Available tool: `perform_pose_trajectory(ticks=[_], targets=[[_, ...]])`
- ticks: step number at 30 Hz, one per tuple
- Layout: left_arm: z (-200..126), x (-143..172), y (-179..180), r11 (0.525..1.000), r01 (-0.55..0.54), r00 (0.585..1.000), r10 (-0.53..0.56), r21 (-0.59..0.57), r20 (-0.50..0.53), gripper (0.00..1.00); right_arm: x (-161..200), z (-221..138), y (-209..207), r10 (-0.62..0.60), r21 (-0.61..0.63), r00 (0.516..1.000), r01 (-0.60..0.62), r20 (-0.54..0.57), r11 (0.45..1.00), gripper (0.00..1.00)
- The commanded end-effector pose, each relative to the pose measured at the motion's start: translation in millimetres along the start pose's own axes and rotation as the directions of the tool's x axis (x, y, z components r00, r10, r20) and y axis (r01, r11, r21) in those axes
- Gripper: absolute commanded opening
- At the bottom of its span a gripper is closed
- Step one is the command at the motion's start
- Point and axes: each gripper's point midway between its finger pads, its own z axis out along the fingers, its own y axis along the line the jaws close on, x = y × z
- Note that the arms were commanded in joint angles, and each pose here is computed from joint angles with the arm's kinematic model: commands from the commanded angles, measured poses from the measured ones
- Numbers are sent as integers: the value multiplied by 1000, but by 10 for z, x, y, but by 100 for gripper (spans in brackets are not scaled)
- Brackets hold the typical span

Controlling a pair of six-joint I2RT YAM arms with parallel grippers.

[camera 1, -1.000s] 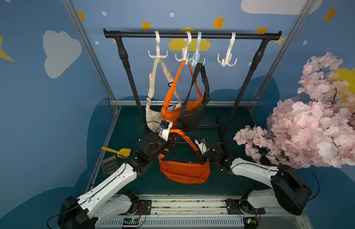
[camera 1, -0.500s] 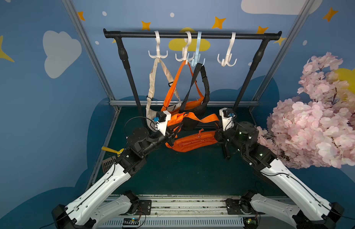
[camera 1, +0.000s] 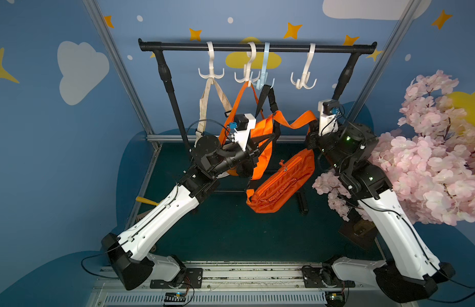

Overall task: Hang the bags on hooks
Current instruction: Hang the bag on the hook.

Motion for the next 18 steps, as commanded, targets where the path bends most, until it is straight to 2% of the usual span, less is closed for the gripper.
perform_pose_trajectory(ticks=[1, 10, 18], targets=[[134, -274, -35, 998, -51, 997, 48, 32, 66, 4, -312, -14, -211, -1, 37, 997, -2, 78, 999, 0], [657, -314, 132, 997, -59, 996, 55, 56, 64, 4, -677, 106, -690, 23, 103, 985, -41, 173, 994, 0], [715, -503, 257, 995, -103, 990, 101, 9, 102, 4, -861, 289, -888, 39, 100, 977, -61, 212, 993, 0]])
